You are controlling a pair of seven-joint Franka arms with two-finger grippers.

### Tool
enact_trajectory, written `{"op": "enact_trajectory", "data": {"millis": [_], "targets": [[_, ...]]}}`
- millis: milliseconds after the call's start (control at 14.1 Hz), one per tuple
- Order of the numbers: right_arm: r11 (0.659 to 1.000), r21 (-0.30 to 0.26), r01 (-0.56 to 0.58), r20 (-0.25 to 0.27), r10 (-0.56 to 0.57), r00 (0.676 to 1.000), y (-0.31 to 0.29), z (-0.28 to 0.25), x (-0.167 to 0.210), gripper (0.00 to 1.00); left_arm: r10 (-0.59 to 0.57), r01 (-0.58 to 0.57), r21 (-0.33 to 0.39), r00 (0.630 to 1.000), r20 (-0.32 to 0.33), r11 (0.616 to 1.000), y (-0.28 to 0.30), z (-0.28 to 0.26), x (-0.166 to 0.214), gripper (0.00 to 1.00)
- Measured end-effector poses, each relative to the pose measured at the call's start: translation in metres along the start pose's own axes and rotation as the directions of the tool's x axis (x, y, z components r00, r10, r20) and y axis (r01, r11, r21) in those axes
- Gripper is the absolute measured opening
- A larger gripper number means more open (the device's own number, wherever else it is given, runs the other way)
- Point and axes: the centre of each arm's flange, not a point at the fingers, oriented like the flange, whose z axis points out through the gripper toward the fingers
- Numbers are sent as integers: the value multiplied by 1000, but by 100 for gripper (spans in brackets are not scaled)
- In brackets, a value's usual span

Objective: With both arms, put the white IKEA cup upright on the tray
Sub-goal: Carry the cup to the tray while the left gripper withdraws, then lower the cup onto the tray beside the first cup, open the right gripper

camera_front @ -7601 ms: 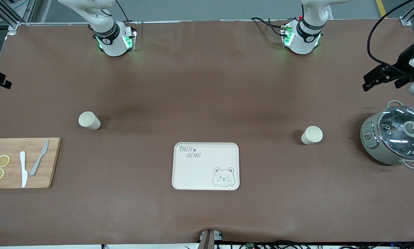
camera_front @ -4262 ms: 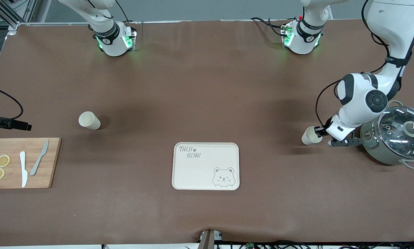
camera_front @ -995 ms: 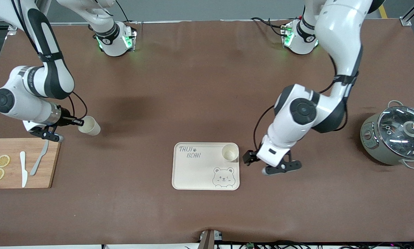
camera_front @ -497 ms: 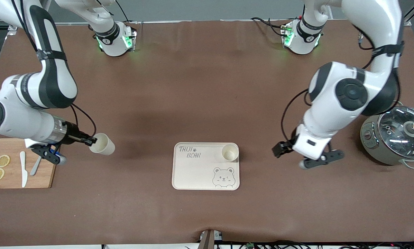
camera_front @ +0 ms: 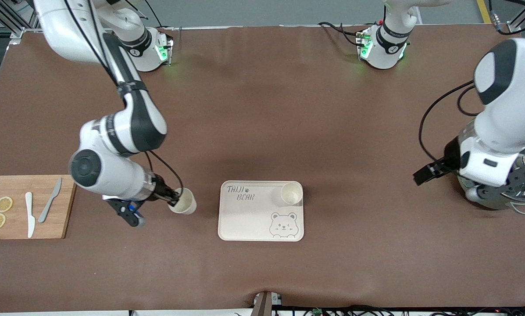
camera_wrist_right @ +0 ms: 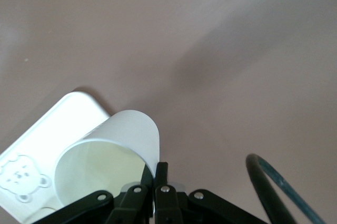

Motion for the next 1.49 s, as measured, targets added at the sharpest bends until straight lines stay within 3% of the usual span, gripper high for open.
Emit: {"op": "enact_trajectory", "data": {"millis": [213, 426, 995, 1492], "targets": [[998, 31, -53, -19, 53, 998, -33, 20, -23, 2, 49, -51, 33, 998, 45, 998, -34, -24, -6, 100], [997, 22, -75, -15, 75, 997, -44, 36, -39, 2, 87, -92, 54, 993, 83, 994, -61, -47, -17, 100], [993, -13, -122, -8, 121, 993, -61, 107, -77, 2, 181, -185, 51, 981, 72, 981, -99, -82, -27, 100], [987, -27, -161, 29, 162, 986, -61, 120, -85, 3, 197, -201, 51, 978, 68, 978, -99, -86, -31, 100]]}}
